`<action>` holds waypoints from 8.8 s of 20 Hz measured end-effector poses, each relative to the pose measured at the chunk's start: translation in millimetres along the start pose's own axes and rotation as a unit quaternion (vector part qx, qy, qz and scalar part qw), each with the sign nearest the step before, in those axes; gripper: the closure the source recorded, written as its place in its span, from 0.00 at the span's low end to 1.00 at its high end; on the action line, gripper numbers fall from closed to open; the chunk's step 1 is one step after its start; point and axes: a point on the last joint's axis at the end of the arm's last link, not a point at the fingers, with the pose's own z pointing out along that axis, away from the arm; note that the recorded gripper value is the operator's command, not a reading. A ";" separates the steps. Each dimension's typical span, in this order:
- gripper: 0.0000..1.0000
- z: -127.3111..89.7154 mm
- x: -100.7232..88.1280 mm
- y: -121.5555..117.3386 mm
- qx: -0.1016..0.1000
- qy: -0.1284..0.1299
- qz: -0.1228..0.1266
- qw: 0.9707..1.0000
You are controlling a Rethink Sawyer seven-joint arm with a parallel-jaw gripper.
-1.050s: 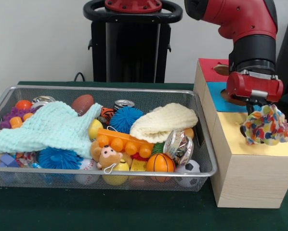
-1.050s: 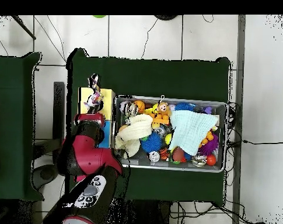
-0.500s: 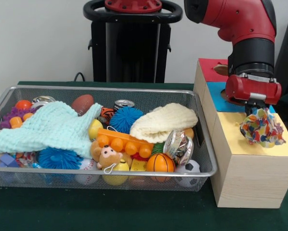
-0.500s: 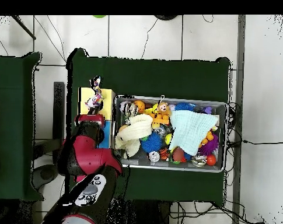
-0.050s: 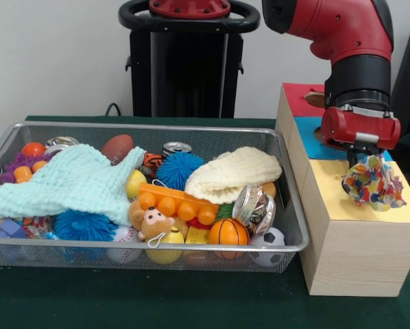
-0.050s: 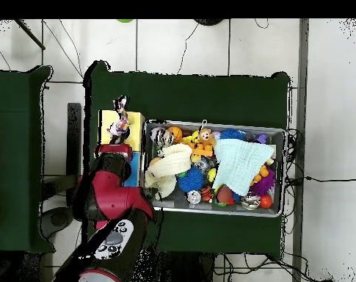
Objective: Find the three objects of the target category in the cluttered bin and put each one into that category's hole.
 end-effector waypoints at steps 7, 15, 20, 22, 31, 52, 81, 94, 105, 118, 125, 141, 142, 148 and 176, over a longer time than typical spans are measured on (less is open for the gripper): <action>0.00 -0.2 -2.5 1.6 0.003 -0.001 0.006 1.000; 0.00 0.2 -3.0 1.6 0.004 -0.001 0.009 1.000; 0.00 0.2 -4.0 -0.5 0.004 0.000 0.013 1.000; 0.00 -0.6 -4.8 -0.3 0.003 0.001 0.016 1.000; 0.00 -14.4 -16.4 -2.9 -0.003 0.002 0.041 0.999; 0.00 -45.3 -54.3 10.0 -0.032 -0.016 0.078 0.996; 0.00 -79.3 -96.5 27.8 -0.047 0.001 0.099 0.994; 1.00 -70.4 -103.0 -1.0 -0.032 0.015 0.115 0.993; 1.00 -61.1 -68.0 -18.9 -0.011 0.145 0.102 0.984; 1.00 -63.1 -92.8 -47.9 -0.001 0.274 0.086 0.958; 1.00 -63.5 -116.4 -64.5 -0.004 0.255 0.102 0.961; 1.00 -46.4 -146.7 -29.3 -0.045 0.150 0.113 0.981; 1.00 -45.1 -144.0 -26.7 -0.045 0.150 0.111 0.981; 1.00 -36.8 -121.7 -14.7 -0.047 0.168 0.102 0.979; 1.00 -14.5 -66.1 -29.2 -0.014 0.208 0.082 0.975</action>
